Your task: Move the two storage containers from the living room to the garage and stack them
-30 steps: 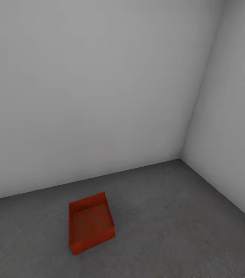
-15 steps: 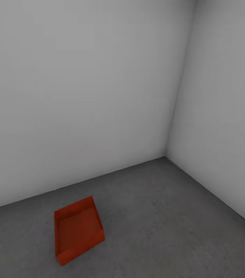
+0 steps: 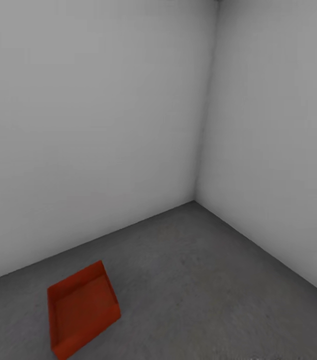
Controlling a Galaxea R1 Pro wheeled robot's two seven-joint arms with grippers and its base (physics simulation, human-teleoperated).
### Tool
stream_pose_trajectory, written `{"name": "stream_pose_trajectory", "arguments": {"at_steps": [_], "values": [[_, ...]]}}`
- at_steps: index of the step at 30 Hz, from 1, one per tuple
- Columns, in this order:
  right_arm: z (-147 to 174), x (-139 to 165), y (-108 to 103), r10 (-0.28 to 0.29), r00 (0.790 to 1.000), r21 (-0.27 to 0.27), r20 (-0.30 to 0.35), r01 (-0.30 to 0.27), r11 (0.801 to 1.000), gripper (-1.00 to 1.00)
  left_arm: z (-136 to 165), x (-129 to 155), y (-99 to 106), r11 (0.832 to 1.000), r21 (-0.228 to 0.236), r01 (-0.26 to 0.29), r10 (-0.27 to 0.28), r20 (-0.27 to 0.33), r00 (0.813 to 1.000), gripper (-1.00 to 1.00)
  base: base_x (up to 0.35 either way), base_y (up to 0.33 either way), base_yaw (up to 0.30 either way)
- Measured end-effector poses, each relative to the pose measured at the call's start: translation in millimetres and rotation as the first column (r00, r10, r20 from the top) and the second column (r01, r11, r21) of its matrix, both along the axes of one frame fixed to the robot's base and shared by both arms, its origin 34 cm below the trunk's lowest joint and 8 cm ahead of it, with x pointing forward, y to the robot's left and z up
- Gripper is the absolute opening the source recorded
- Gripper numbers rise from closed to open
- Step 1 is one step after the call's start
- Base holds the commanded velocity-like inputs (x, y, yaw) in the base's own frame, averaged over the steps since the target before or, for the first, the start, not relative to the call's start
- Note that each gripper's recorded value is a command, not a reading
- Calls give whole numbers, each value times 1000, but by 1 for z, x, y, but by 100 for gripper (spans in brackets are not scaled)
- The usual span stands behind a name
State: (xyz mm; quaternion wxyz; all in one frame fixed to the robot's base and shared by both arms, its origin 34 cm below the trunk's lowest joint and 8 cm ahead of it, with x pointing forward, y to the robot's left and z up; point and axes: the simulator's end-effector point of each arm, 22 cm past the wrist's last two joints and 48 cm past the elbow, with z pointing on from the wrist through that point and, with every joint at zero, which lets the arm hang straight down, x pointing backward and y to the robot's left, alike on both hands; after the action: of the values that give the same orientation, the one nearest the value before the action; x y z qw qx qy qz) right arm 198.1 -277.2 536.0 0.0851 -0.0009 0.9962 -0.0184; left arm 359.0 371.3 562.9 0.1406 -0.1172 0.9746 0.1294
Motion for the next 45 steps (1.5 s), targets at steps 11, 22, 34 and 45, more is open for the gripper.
{"name": "stream_pose_trajectory", "arguments": {"at_steps": [11, 22, 34, 45], "values": [[0, 2, 0, 0, 1000, 0, 5, 0, 1000, 100, 1, 2, 0, 1000, 0, 0, 0, 5, 1000, 100, 0, 0, -278], [0, 3, -1, 2, 1000, 0, 7, -2, 1000, 100, 2, 3, 0, 1000, 0, 0, 0, 8, 1000, 100, 0, 0, -280], [1, 3, 0, 2, 1000, 0, 8, -2, 1000, 100, 2, 3, 0, 1000, 0, 0, 0, 8, 1000, 100, 0, 0, -281], [1, 3, 0, 2, 1000, 0, 9, -2, 1000, 100, 2, 3, 0, 1000, 0, 0, 0, 7, 1000, 100, 0, 0, -281]]}}
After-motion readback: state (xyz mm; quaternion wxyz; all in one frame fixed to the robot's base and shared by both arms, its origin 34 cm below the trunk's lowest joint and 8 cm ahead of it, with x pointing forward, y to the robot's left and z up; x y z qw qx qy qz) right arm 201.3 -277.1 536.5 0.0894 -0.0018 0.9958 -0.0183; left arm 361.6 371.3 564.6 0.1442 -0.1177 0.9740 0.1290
